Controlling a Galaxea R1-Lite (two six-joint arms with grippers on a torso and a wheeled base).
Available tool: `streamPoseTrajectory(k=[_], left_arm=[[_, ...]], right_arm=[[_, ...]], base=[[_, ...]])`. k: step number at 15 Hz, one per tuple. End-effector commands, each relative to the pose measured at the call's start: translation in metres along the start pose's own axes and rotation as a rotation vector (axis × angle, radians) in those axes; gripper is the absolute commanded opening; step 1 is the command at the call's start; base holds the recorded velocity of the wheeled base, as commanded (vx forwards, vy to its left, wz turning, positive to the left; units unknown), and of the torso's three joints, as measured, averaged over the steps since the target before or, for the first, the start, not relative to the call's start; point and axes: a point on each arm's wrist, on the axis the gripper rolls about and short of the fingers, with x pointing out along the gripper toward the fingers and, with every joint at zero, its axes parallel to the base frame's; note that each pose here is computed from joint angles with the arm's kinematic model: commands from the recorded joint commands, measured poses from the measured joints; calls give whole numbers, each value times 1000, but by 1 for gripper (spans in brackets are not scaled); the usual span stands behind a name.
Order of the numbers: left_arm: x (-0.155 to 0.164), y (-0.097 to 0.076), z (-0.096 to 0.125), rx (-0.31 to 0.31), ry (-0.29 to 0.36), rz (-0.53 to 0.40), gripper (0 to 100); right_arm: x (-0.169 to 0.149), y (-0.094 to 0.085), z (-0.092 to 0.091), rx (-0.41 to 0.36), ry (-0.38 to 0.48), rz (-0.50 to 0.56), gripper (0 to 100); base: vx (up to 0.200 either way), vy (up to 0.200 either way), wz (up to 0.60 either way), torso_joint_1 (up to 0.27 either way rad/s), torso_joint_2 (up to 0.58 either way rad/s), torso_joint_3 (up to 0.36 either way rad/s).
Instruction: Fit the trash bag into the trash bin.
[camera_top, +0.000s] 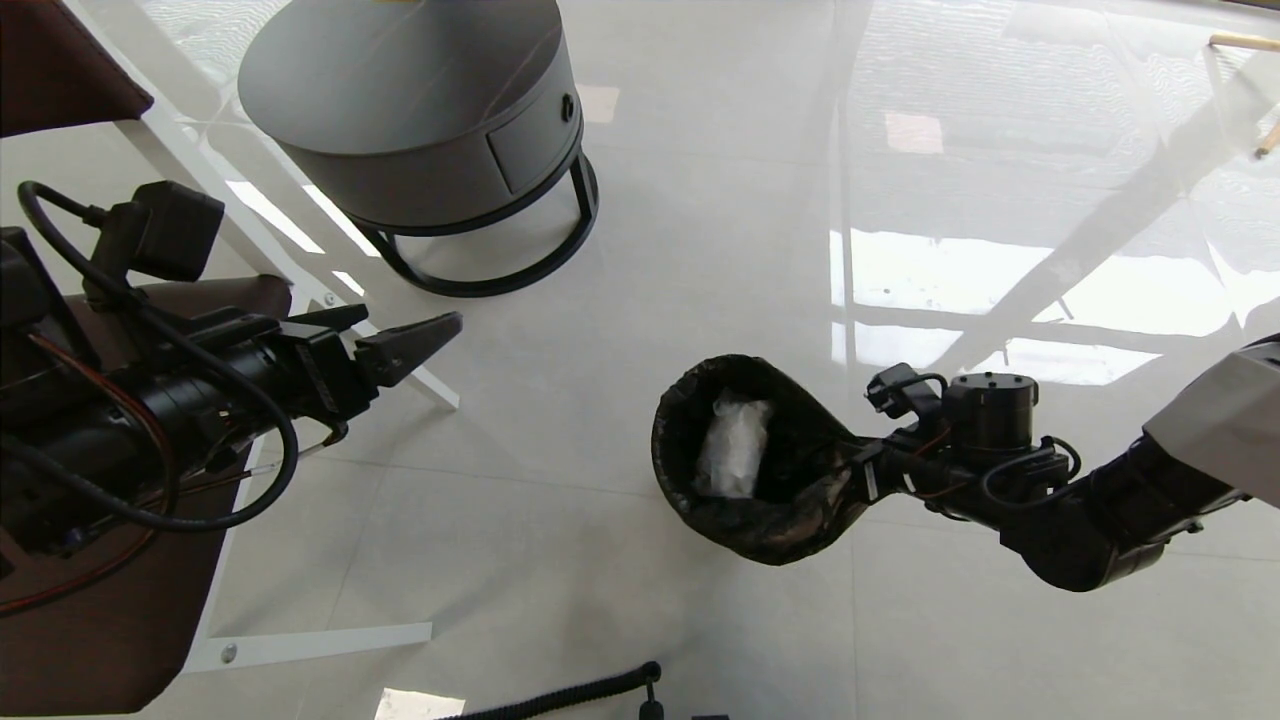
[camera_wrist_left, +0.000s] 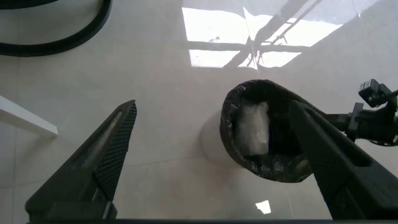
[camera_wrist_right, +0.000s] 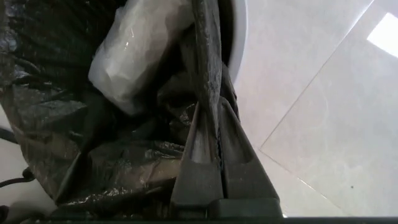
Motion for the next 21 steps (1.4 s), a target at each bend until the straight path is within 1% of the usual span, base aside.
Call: streamPoseTrajectory(k=[1,2,3,6,7,8,9,12,13,14,16,17,18,19,21], left_arm=[[0,0,0,-2,-1,0,100],[0,0,0,0,-1,0,100],[0,0,0,0,-1,0,100],[0,0,0,0,0,0,100],[0,0,0,0,0,0,100],[0,0,0,-2,2,0,100],[0,0,0,-2,2,0,100],[0,0,1,-2,-4,0,100],[-2,-1,4,-9,-15,-1,100],[-7,-2,9,-26,-38,-4,100],[-26,-7,21,-19,-81,4,100],[-40,-9,28,-17,-90,13,100],[-59,-13,37,-18,-92,42,100],[-80,-18,50,-20,-97,94,100],[-126,-29,74,-23,-113,177,100]], right_arm=[[6,0,-6,3,15,-4,0],[8,0,-8,16,22,-14,0],[8,0,-9,29,25,-20,100],[13,-4,-13,35,29,-27,100],[12,-5,-12,35,24,-29,100],[8,-6,-5,40,4,-29,100],[0,-6,9,58,-35,-30,100],[-33,-3,53,154,-156,4,100],[-47,0,66,191,-178,17,100],[-60,4,74,220,-170,32,100],[-96,8,91,243,-159,42,100],[-113,9,97,245,-150,25,100],[-134,9,103,251,-139,-16,100],[-154,9,108,252,-141,-65,100],[-197,11,111,257,-135,-159,100]], base=[[0,0,0,0,0,0],[0,0,0,0,0,0],[0,0,0,0,0,0],[0,0,0,0,0,0],[0,0,0,0,0,0],[0,0,0,0,0,0],[0,0,0,0,0,0],[0,0,0,0,0,0],[0,0,0,0,0,0],[0,0,0,0,0,0],[0,0,0,0,0,0],[0,0,0,0,0,0],[0,0,0,0,0,0],[0,0,0,0,0,0],[0,0,0,0,0,0]])
